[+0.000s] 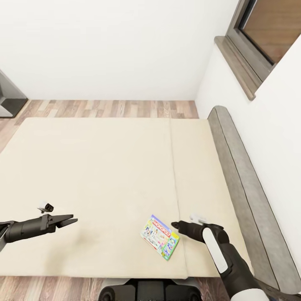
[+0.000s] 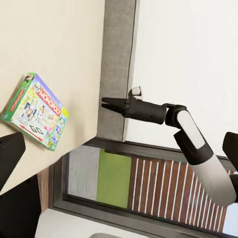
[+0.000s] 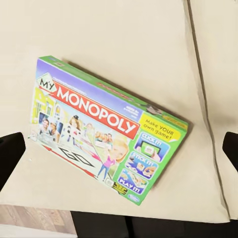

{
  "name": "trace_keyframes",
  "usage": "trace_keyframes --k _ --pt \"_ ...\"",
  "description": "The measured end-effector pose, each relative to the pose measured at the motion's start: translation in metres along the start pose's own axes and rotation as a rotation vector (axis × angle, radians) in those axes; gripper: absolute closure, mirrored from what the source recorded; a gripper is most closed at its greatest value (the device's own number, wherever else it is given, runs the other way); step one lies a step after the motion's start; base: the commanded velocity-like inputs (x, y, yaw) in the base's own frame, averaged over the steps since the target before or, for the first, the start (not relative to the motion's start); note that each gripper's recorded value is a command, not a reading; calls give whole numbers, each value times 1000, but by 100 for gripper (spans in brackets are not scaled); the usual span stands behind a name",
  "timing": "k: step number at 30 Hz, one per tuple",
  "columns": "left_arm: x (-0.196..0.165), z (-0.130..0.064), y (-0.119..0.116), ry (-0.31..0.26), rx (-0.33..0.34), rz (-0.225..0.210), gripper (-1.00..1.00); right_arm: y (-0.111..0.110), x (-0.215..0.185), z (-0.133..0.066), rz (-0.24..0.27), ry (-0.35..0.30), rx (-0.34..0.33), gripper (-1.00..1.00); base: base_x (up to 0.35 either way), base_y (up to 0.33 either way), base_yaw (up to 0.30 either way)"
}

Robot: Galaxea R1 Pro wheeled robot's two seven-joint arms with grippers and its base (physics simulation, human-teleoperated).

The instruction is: Put all the toys in the child's room - the three board games (two on the bed and one on the table), the two jigsaw puzzles on the table, and the tennis ball on the table - inside the toy box on the table in the child's room.

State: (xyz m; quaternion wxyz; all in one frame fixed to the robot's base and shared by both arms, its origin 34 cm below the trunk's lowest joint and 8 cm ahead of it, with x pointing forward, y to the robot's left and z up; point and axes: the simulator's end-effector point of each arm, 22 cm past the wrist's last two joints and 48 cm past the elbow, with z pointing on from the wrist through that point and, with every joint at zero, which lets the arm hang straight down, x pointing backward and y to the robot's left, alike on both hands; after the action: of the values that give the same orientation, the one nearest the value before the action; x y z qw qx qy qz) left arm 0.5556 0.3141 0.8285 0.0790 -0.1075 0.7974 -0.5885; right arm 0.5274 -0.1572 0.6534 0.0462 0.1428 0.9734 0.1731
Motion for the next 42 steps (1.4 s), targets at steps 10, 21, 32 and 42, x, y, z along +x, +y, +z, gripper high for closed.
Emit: trace_keyframes --k 10,21,32,42 --pt "5 5 7 8 0 -17 -100 -9 3 4 4 10 -5 -100 0 0 0" --pt "9 8 15 14 -2 -35 -100 -13 9 9 10 26 1 -100 0 0 0" --pt "12 10 23 19 -4 -53 -100 -17 16 15 17 42 5 -100 0 0 0" --pt "16 12 30 26 -9 -70 -100 -12 7 15 12 22 -6 -100 0 0 0"
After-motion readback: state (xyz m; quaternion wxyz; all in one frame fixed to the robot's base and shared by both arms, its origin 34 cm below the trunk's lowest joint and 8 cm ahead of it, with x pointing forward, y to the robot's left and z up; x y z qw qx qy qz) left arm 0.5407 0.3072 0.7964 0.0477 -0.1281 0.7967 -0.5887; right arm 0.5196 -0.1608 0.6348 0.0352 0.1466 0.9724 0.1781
